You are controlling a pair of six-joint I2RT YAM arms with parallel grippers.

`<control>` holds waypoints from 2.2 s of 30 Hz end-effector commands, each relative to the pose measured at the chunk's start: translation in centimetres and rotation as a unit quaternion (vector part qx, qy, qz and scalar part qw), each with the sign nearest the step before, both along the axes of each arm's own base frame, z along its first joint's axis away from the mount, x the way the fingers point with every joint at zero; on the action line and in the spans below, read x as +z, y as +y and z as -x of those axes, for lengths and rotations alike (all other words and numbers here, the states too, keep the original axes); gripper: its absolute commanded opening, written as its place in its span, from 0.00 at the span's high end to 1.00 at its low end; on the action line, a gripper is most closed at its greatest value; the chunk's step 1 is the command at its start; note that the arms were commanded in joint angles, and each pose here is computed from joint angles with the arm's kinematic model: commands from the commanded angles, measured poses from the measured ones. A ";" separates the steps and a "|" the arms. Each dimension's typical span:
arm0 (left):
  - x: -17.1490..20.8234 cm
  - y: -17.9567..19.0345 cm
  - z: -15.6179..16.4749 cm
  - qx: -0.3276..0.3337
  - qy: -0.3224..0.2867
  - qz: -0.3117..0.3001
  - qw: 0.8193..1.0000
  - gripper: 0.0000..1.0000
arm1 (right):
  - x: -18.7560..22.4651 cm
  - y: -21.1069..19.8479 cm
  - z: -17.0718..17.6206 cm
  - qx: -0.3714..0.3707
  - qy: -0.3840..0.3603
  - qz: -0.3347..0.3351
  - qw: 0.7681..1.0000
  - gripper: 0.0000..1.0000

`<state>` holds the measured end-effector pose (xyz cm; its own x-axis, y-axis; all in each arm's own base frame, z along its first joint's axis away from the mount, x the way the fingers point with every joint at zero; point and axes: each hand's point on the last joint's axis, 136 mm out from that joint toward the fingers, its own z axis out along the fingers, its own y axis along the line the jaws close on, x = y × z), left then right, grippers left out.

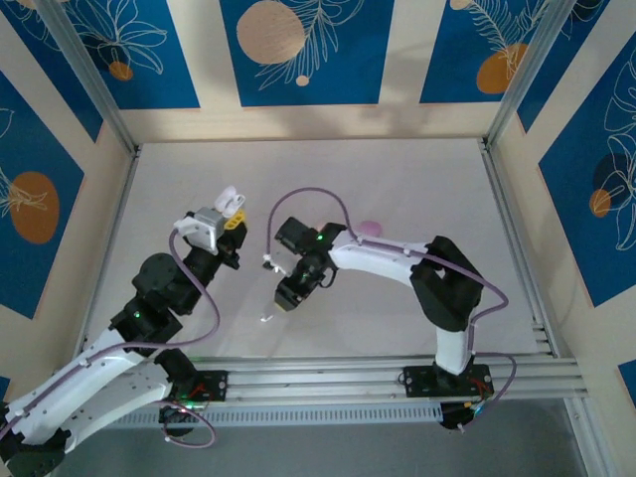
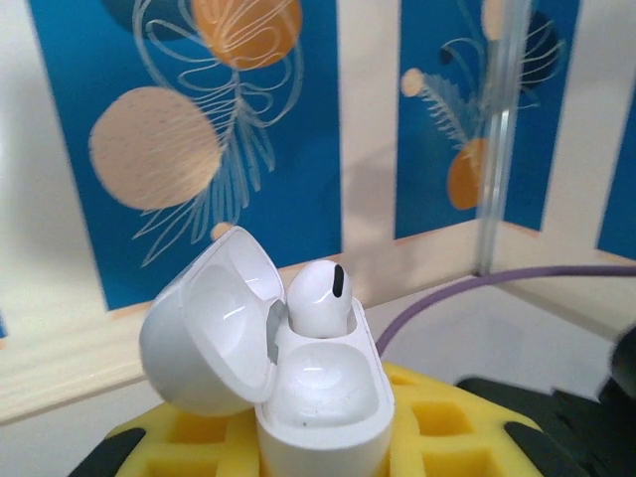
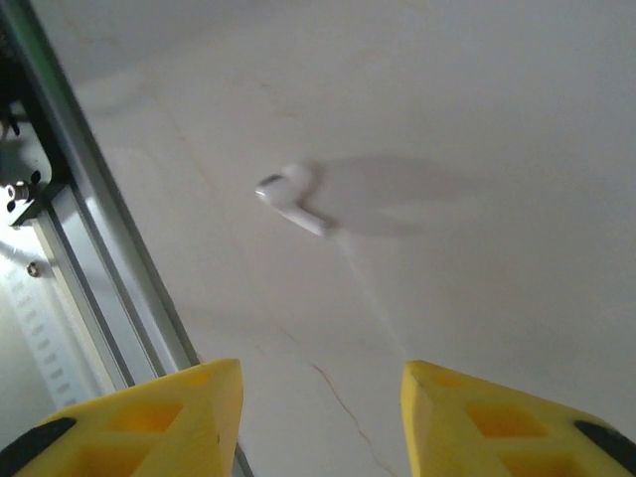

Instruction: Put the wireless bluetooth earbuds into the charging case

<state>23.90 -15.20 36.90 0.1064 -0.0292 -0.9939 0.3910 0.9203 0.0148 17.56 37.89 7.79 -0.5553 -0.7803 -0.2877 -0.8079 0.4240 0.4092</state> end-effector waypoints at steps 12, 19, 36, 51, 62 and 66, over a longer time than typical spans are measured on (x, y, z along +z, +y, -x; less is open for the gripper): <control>3.4 2.4 1.8 0.017 -0.045 0.028 0.998 0.84 | -2.9 5.5 1.8 0.078 0.007 0.003 0.997 0.46; 3.8 2.1 2.2 0.002 -0.050 0.034 0.998 0.84 | -4.5 6.0 2.2 0.095 0.006 0.034 0.995 0.46; 3.6 1.8 2.0 -0.005 -0.046 0.038 0.998 0.84 | -7.6 5.0 2.9 0.132 -0.049 0.123 0.982 0.55; 3.4 1.1 1.7 -0.013 -0.040 0.040 0.998 0.84 | -4.8 2.6 0.2 0.018 -0.064 0.137 0.988 0.66; 3.0 -0.2 1.0 -0.026 -0.032 0.036 0.998 0.83 | -3.7 -1.8 -2.6 -0.110 -0.044 0.140 0.983 0.67; 2.8 -0.5 0.8 -0.029 -0.029 0.038 0.998 0.83 | -3.9 -4.2 -3.9 -0.171 -0.032 0.144 0.974 0.68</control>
